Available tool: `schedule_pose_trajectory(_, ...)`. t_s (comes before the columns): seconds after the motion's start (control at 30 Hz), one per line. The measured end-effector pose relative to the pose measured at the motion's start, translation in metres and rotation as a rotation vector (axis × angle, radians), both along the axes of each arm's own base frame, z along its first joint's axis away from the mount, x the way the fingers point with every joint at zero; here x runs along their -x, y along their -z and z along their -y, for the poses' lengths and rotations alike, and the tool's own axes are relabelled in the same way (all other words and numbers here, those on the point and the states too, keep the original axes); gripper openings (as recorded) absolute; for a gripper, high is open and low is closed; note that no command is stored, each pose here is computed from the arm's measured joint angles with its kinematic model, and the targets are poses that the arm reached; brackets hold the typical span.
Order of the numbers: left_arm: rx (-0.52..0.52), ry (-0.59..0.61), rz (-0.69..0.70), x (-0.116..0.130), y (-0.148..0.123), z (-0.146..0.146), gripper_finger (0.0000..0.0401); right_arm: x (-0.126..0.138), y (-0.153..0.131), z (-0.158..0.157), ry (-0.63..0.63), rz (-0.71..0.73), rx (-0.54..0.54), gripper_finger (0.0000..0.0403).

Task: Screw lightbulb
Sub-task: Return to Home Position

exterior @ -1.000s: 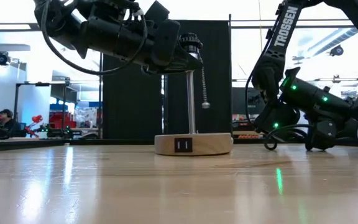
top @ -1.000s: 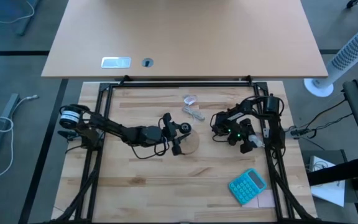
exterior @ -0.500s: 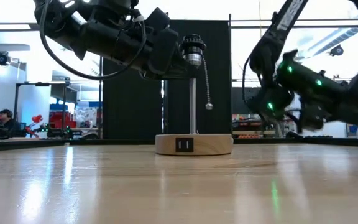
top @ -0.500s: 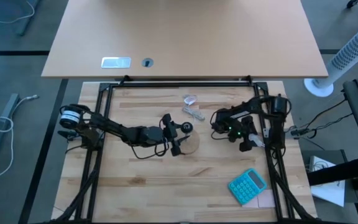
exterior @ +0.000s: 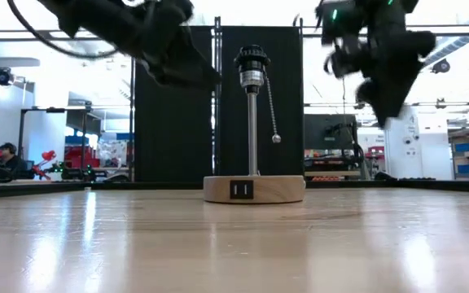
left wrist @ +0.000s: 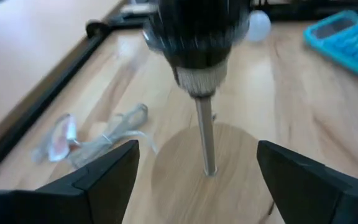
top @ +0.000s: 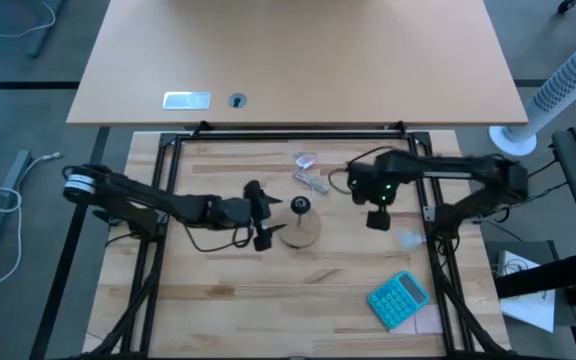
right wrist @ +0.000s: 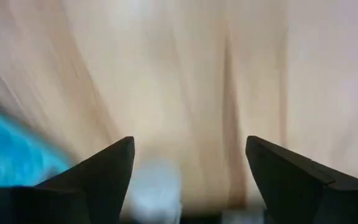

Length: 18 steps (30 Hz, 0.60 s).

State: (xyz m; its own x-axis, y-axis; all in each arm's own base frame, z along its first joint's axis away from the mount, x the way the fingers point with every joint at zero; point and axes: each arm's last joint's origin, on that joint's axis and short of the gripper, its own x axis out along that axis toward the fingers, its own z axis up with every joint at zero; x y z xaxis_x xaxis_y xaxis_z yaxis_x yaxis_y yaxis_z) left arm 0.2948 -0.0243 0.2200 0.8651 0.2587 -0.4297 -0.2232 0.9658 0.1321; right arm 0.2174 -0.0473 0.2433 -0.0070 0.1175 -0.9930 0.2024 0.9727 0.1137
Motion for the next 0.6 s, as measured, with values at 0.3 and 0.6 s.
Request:
schedule_pose_trajectory(0.3,0.054,-0.022,0.161,0.036,-0.053,-0.004,0.0316,0.015,-0.025,0.0,-0.017,0.613,0.09,0.0264)
schedule_pose_trajectory(0.6,0.07,-0.023,0.219,0.065,-0.078,-0.007,0.0316,0.037,-0.006,-0.004,-0.005,1.025,0.189,0.018)
